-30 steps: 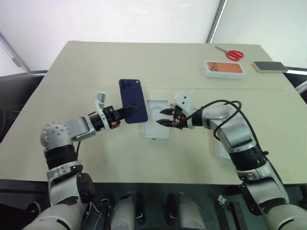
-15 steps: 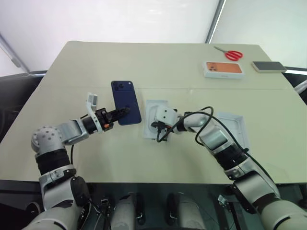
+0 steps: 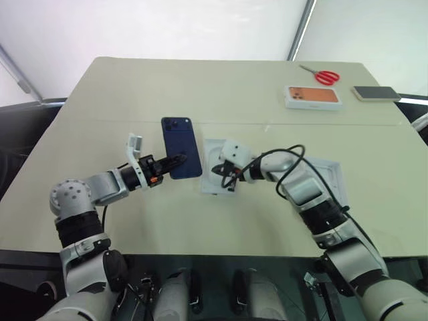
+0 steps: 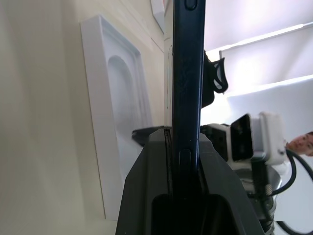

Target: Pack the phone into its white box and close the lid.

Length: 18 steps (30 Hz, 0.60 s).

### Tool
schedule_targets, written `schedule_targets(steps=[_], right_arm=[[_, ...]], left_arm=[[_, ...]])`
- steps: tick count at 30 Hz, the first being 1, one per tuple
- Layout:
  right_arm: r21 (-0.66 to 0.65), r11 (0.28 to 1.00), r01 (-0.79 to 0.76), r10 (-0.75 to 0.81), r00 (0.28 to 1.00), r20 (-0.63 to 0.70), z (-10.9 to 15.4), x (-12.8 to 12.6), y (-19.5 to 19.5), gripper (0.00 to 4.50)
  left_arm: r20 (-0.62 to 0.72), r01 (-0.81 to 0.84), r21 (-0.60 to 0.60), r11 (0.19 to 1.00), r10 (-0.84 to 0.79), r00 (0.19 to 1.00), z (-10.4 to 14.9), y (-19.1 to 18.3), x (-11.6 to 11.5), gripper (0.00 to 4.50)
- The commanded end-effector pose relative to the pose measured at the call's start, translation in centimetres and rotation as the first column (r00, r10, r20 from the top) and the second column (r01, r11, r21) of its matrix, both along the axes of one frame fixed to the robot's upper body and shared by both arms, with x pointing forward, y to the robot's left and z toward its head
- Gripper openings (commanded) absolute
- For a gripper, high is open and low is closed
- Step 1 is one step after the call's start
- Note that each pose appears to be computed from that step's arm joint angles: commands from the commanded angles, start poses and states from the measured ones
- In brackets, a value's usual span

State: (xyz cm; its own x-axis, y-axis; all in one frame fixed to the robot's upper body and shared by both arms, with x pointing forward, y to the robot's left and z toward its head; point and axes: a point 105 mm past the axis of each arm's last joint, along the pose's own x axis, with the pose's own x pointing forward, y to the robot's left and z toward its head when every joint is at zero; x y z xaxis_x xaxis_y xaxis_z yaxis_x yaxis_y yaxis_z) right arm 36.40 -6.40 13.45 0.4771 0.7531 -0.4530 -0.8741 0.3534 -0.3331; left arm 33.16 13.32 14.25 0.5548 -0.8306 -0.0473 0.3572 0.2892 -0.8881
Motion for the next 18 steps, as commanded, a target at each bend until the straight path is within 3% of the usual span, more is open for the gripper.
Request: schedule_targets(steps=[1, 4, 8, 18], right_arm=[[0.007, 0.998, 0.059, -0.059, 0.994, 0.094, 3.7, 0.6, -2.9, 0.04], [0.019, 0.997, 0.08, -0.081, 0.993, 0.091, 4.1, 0.3, -4.5, 0.04], [0.012, 0.993, 0.114, -0.115, 0.991, 0.063, 2.7, -0.5, -6.3, 0.04], [0.005, 0.988, 0.153, -0.153, 0.986, 0.073, 2.1, -0.3, -6.4, 0.04]], left_arm=[[0.026, 0.073, -0.023, 0.997, -0.073, 0.997, 1.0, -1.5, -0.1, 0.0], [-0.004, 0.104, 0.007, 0.995, -0.104, 0.995, 0.3, -2.4, 0.0, 0.0], [-0.029, 0.162, 0.019, 0.987, -0.162, 0.986, -0.1, -3.8, 0.5, 0.0], [-0.045, 0.195, 0.037, 0.98, -0.194, 0.98, -0.5, -5.0, 1.9, 0.0]])
